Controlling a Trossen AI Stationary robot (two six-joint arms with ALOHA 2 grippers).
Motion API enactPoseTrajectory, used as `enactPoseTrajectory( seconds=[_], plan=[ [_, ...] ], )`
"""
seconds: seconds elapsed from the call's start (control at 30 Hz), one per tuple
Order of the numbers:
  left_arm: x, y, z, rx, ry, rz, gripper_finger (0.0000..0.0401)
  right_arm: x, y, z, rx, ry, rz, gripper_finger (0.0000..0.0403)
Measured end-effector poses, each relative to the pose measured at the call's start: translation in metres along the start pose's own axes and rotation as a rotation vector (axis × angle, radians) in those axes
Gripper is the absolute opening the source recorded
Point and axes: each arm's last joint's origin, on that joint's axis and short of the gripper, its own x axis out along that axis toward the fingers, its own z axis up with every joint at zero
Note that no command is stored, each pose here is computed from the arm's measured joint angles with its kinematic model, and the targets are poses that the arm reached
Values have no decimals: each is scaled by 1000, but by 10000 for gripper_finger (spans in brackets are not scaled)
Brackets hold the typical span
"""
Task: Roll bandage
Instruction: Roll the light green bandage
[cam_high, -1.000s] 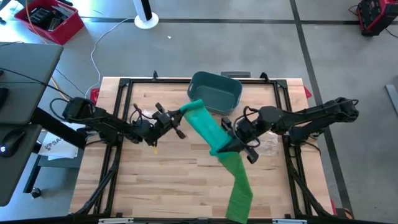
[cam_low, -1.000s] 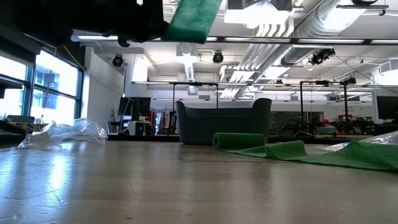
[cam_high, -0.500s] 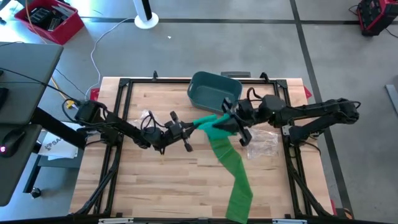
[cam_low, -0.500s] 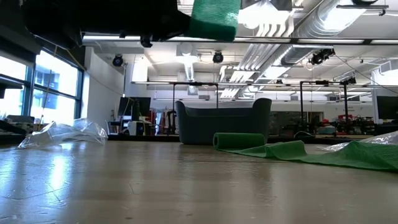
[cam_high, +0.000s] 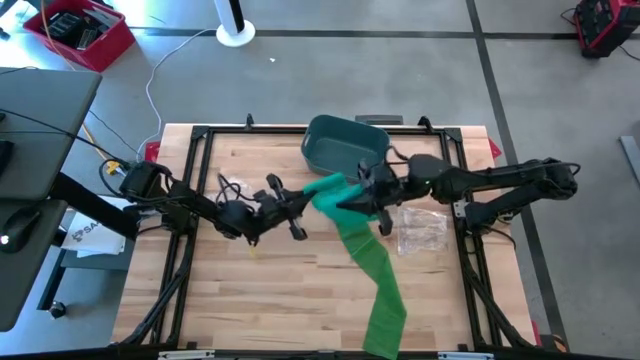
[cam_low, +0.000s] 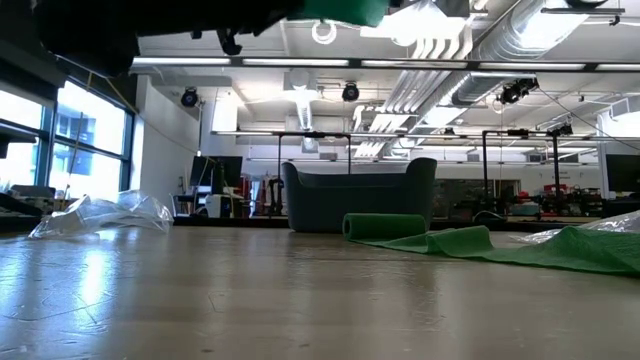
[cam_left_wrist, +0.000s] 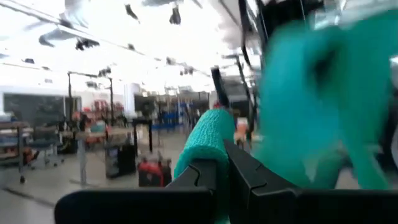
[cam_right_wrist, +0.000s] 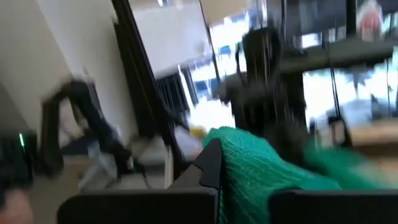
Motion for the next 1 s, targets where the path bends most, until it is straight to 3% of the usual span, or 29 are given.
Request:
enactPoseTrajectory(
  seconds=[0.2, 0.4, 0.8, 1.0],
  plan=[
    [0, 2, 6, -21, -29, 6, 3, 1, -6, -49, 69, 149, 37, 0],
    [3, 5, 5, -16, -29, 25, 3, -10, -12, -85, 152, 177, 78, 0],
    [17, 23, 21, -207, -100, 76, 3, -13, -20, -119, 141, 177, 75, 0],
    [25, 20, 34, -299, -178, -53, 3, -6, -38, -130, 136, 162, 36, 0]
  ],
)
